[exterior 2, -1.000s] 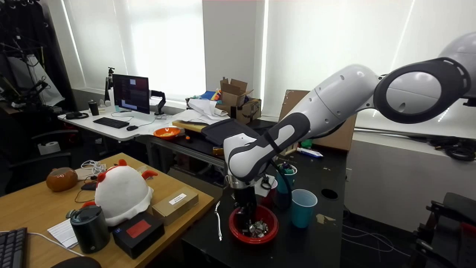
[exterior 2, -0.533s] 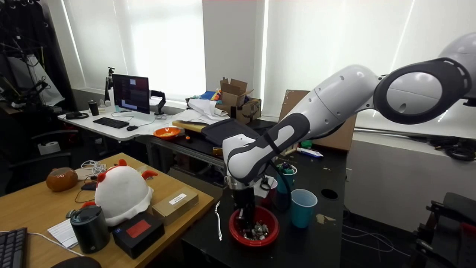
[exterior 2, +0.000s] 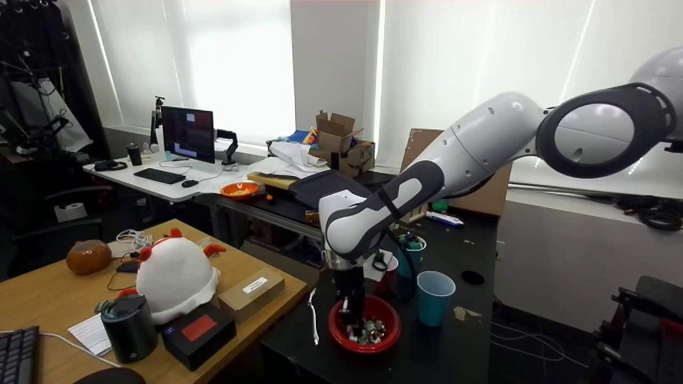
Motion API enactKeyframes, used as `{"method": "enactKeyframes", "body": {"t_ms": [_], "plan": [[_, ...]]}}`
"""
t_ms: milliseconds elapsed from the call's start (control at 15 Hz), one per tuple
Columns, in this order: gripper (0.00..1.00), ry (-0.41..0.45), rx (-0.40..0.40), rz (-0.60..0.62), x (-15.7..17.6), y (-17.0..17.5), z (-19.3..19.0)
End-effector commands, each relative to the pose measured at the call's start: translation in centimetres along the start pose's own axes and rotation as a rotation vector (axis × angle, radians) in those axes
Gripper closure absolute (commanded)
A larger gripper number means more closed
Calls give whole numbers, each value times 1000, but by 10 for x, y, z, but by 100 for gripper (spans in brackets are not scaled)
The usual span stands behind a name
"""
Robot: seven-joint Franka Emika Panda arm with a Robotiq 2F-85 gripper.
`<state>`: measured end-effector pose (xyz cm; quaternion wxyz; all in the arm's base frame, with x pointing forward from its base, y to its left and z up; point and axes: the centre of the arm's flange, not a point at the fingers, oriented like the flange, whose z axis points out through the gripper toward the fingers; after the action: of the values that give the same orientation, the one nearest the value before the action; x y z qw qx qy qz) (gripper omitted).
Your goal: Move some contents from the bowl to the left bowl
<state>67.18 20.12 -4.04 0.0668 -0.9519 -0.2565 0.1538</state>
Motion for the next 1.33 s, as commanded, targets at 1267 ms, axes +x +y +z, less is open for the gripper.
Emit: {"method": "enactKeyframes", "body": {"t_ms": [1267], "plan": [[97,111,-26,78,-52,19,-100]]}}
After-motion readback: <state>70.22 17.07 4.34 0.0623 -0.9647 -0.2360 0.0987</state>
